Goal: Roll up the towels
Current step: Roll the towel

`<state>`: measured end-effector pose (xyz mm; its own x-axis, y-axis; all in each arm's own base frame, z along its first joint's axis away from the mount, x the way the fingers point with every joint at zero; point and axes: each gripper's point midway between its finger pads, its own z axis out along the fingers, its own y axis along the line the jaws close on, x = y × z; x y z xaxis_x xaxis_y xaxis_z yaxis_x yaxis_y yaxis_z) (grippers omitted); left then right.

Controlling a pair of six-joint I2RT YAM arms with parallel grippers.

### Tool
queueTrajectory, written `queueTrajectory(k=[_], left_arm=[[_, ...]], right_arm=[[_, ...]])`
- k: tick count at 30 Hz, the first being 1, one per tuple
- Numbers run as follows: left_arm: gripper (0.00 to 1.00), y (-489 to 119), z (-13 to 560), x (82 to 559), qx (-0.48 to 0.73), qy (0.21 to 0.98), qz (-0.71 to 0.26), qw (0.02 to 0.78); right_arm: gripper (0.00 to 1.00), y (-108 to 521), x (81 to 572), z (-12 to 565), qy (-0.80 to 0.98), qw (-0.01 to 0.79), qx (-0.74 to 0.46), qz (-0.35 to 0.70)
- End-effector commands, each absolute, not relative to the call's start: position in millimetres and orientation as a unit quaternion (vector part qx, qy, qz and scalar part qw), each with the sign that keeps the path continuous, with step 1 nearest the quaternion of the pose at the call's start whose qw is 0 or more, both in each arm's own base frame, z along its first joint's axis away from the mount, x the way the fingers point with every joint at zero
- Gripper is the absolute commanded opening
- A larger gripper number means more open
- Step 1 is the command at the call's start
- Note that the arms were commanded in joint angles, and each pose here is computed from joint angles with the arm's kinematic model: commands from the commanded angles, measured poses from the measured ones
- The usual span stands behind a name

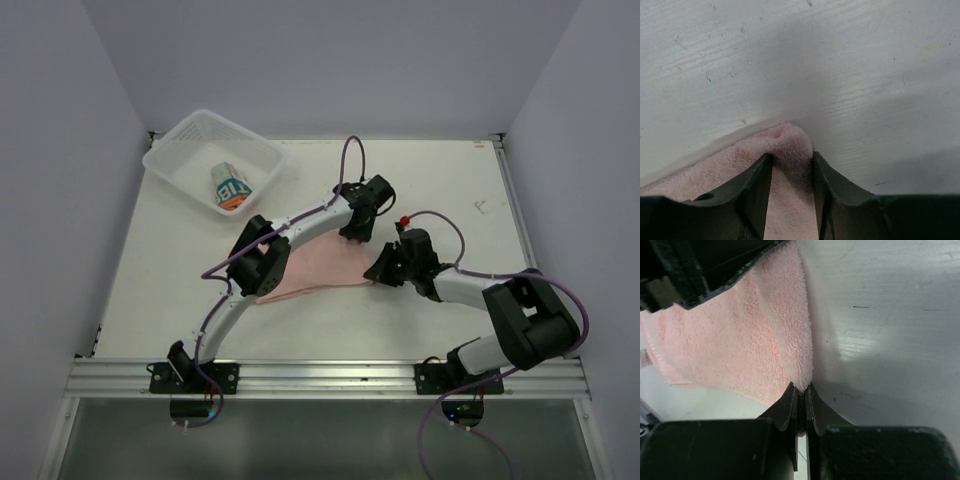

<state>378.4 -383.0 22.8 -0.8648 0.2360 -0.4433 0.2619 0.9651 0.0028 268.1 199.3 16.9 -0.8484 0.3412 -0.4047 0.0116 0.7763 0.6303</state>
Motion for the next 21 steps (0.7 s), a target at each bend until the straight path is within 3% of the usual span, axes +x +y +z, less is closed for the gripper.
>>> queueTrajectory(k=[1,21], left_arm=[[0.40,-393.3,43.3,379.6,0.116,0.962,-0.056,0.240],[0.51,-412.7,69.5,379.0,0.103,0.957,-0.111,0.247]], right_arm=[[0.00,182.2,259.3,15.9,0.931,0.273,0.051,0.235],[0.00,185.1,261.5,25.4,0.942,0.304,0.003,0.145]])
